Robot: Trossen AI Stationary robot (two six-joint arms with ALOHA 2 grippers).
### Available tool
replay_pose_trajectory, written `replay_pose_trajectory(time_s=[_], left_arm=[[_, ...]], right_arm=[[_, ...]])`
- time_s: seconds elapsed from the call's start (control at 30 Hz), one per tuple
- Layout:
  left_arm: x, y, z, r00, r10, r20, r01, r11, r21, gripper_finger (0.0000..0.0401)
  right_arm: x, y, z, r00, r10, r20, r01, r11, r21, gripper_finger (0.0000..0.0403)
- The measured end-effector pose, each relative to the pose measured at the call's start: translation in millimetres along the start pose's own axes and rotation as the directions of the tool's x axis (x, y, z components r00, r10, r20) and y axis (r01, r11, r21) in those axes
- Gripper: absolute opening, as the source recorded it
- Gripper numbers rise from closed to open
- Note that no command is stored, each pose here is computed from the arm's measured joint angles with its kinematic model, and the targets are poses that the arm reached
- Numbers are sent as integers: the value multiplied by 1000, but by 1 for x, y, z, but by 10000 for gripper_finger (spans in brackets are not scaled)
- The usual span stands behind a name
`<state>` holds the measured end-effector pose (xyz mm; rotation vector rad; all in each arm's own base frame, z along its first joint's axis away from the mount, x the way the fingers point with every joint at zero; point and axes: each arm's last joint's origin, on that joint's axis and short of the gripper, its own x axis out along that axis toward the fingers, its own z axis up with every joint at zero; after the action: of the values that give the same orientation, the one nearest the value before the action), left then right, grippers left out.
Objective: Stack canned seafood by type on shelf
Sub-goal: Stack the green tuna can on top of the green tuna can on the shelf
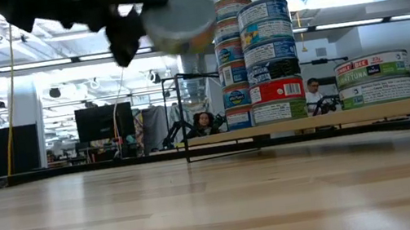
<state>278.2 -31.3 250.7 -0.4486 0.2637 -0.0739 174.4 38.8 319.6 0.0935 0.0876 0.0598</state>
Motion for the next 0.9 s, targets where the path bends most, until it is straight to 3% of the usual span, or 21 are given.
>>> replay_pose_trajectory(time_s=[0.17, 0.33, 0.57, 0.9], left_arm=[[22, -13, -9, 990, -71, 124, 55, 990, 128, 133], [38, -18, -17, 971, -100, 218, 45, 969, 243, 133], [45, -19, -15, 921, -144, 363, 12, 940, 342, 133], [43, -33, -17, 893, -239, 382, -8, 840, 543, 133]], right_arm=[[7, 16, -12, 996, 40, -84, -37, 998, 45, 244], [22, 40, -35, 982, -50, -181, 39, 997, -65, 237], [42, 53, -49, 979, -58, -193, 33, 991, -133, 240], [53, 48, -51, 981, -40, -188, 19, 994, -111, 314]])
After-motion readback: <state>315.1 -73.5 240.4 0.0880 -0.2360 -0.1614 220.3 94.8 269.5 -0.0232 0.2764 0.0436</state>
